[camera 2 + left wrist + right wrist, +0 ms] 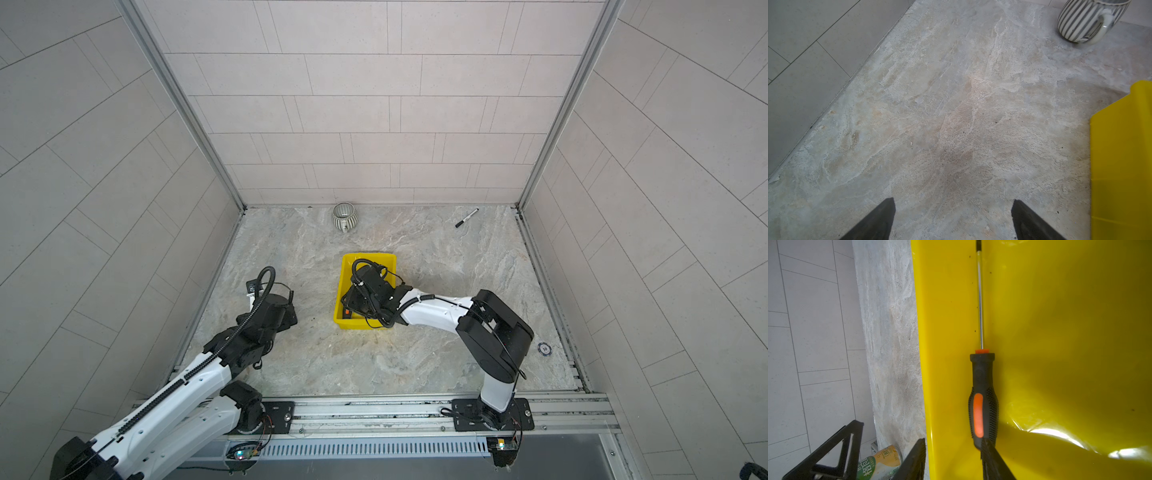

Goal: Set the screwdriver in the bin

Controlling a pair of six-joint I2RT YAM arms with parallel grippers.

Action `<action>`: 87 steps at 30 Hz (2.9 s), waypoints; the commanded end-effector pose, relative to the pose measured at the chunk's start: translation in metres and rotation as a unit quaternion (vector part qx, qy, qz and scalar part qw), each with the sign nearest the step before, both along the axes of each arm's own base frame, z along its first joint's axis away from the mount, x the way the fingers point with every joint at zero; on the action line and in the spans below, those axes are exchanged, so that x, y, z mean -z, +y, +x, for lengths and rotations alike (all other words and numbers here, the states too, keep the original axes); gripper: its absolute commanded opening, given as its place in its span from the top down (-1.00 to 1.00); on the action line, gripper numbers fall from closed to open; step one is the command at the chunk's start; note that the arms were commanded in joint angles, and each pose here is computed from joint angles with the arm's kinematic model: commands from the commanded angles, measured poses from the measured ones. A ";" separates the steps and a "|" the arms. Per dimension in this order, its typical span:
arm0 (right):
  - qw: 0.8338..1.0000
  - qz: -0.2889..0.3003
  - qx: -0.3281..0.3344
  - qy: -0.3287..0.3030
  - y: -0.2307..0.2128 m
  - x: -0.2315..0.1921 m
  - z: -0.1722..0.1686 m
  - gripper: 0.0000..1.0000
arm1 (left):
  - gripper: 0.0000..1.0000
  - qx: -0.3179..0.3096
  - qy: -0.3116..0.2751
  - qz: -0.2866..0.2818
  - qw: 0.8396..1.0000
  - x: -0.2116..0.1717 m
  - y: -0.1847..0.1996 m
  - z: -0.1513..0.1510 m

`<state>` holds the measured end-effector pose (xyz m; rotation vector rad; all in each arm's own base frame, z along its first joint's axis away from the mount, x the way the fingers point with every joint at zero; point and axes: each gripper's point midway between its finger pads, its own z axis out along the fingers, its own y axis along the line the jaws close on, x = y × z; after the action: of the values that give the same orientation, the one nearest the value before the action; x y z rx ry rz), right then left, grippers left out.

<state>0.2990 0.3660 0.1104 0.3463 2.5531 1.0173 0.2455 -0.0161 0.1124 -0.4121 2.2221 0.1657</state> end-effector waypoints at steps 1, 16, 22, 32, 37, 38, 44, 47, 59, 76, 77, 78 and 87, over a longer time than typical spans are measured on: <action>0.998 -0.011 0.000 -0.060 -0.017 -0.049 0.007 0.13 | -0.86 0.007 0.012 0.000 1.000 0.002 -0.003 0.001; 0.982 -0.130 0.070 -0.116 -0.220 -0.049 0.000 -0.12 | -0.67 0.185 0.072 -0.252 0.947 0.013 -0.143 0.045; 0.990 -0.104 0.036 -0.088 -0.208 -0.030 -0.008 -0.14 | -0.65 0.206 0.087 -0.262 0.939 0.015 -0.169 0.057; 0.995 -0.086 0.026 -0.042 -0.197 -0.005 -0.009 -0.14 | -0.65 0.220 0.111 -0.278 0.928 0.032 -0.201 0.073; 0.995 -0.087 0.024 -0.036 -0.197 0.001 -0.009 -0.14 | -0.66 0.229 0.107 -0.287 0.924 0.032 -0.220 0.087; 0.995 -0.087 0.024 -0.036 -0.197 0.001 -0.009 -0.14 | -0.66 0.230 0.110 -0.287 0.924 0.034 -0.222 0.089; 0.994 -0.099 0.038 -0.040 -0.210 0.000 -0.015 -0.14 | -0.66 0.238 0.108 -0.303 0.917 0.033 -0.249 0.106; 0.991 -0.109 0.048 -0.061 -0.222 -0.005 -0.017 -0.15 | -0.66 0.238 0.106 -0.313 0.913 0.032 -0.262 0.110; 0.986 -0.131 0.079 -0.064 -0.254 -0.006 -0.010 -0.24 | -0.67 0.194 0.081 -0.355 0.911 0.029 -0.250 0.095; 0.999 -0.035 0.005 0.034 -0.182 0.023 0.077 -0.27 | -0.67 0.197 0.078 -0.408 0.888 0.021 -0.261 0.066; 0.999 -0.035 0.003 0.036 -0.181 0.024 0.080 -0.27 | -0.67 0.196 0.078 -0.413 0.886 0.021 -0.263 0.066; 0.999 -0.037 0.000 0.039 -0.180 0.025 0.081 -0.27 | -0.67 0.197 0.076 -0.420 0.883 0.020 -0.265 0.065; 0.997 -0.067 -0.010 0.042 -0.193 0.019 0.081 -0.26 | -0.69 0.192 0.070 -0.404 0.892 0.015 -0.255 0.060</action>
<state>0.3833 0.1817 0.0839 0.3557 2.6710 0.8862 0.3075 -0.2772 0.0827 -0.4064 2.4170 -1.0166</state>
